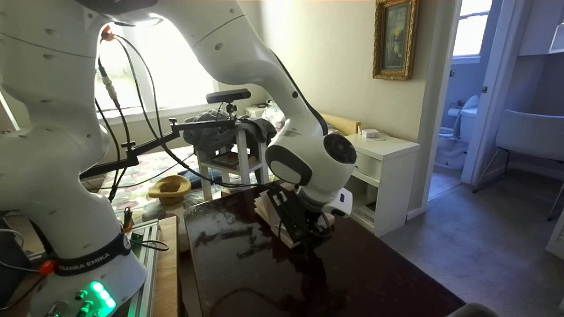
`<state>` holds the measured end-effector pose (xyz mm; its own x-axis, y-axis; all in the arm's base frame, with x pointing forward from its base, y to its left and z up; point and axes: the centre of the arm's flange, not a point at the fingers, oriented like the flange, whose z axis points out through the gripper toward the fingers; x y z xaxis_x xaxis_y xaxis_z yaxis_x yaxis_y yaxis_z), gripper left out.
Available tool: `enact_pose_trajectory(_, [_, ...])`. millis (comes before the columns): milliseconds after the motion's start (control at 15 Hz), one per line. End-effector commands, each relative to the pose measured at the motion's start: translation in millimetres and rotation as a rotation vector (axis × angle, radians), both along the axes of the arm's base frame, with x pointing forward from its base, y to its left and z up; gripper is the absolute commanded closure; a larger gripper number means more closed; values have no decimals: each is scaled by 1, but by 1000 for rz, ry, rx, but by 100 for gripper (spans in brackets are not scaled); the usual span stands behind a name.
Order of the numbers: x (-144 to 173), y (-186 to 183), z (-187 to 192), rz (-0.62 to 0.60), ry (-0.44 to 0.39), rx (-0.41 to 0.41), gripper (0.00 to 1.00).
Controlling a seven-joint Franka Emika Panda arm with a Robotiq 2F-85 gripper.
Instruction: Close the purple book.
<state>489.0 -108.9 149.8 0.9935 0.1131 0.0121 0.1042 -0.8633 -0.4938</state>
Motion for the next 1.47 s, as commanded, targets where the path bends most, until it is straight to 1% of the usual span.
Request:
enact_pose_trajectory(0, [11,6,-10,-3,-5,85,0])
enact_pose_trajectory(133, [13,8,-10,-13,-8,110,0])
enact_pose_trajectory(533, [18,8,7,-32,-61,164,0])
enact_pose_trajectory(733, [20,10,11,-25,-75,191,0])
enact_pose_trajectory(1000, [20,15,24,6,-90,241,0])
enact_pose_trajectory(1400, [17,22,46,66,-88,295,0])
